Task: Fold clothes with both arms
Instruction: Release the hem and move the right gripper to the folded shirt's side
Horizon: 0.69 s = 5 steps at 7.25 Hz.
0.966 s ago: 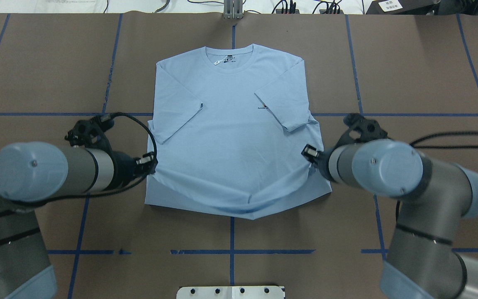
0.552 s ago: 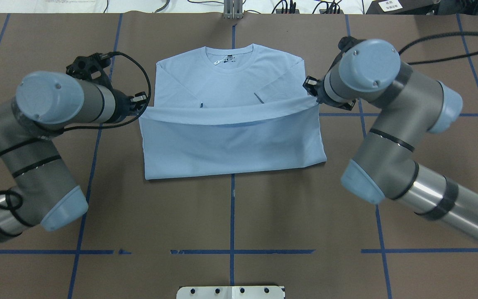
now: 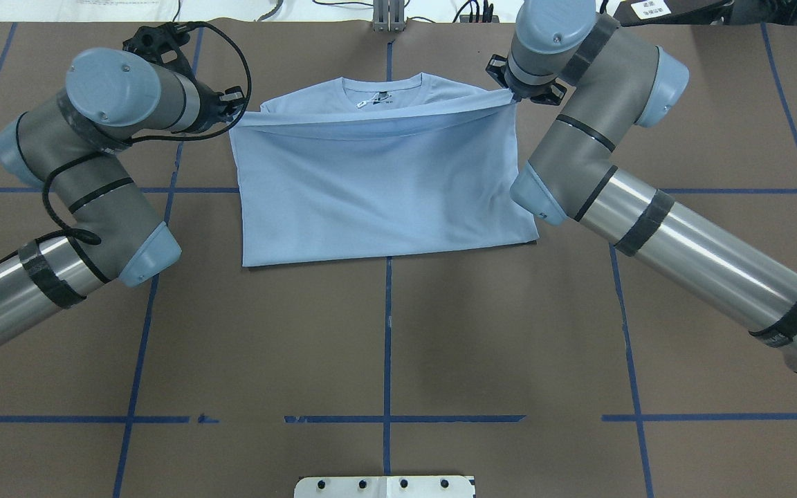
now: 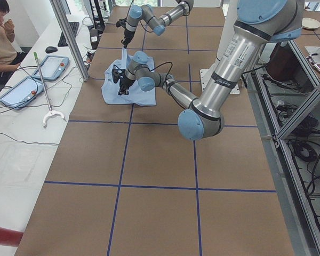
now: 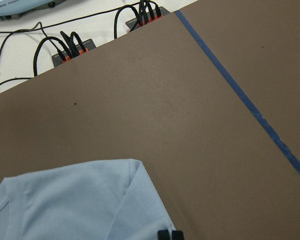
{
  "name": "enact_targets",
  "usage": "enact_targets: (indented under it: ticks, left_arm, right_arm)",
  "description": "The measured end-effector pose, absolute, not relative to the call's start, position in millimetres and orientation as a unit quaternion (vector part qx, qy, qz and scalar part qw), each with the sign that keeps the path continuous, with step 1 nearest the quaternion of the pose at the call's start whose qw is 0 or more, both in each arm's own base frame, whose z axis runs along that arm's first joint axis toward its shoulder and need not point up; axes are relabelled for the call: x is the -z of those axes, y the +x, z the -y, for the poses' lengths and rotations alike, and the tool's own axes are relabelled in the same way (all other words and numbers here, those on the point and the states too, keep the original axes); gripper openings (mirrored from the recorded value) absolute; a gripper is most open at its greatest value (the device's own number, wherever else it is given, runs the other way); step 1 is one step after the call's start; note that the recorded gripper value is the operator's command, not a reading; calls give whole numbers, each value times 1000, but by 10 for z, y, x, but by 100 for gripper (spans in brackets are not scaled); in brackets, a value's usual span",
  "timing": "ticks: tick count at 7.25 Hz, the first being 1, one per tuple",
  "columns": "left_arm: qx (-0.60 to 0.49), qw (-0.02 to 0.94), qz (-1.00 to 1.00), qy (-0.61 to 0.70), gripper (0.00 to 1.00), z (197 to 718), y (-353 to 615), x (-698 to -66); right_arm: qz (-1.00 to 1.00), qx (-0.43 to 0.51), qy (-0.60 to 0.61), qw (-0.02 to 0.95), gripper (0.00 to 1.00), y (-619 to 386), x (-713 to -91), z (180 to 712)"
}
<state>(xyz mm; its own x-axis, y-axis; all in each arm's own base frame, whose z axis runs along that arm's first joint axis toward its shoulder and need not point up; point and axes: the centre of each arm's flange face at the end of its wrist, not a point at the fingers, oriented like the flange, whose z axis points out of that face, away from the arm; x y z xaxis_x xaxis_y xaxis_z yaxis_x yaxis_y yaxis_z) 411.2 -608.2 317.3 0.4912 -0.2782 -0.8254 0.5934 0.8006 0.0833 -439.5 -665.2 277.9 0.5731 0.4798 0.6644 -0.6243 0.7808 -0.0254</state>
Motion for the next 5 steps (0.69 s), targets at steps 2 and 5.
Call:
enact_targets:
  ticks: [2,5]
  left_arm:
    - [258,837,-443,191,7,6338,4318,-3323]
    - [263,833,-444,200,51,6532,4467,-3516]
  right_arm:
    - [331,-314,106,884,0,-4558,-2930,6838]
    - [328,-311,106,886,29,-4632,-3070,6893]
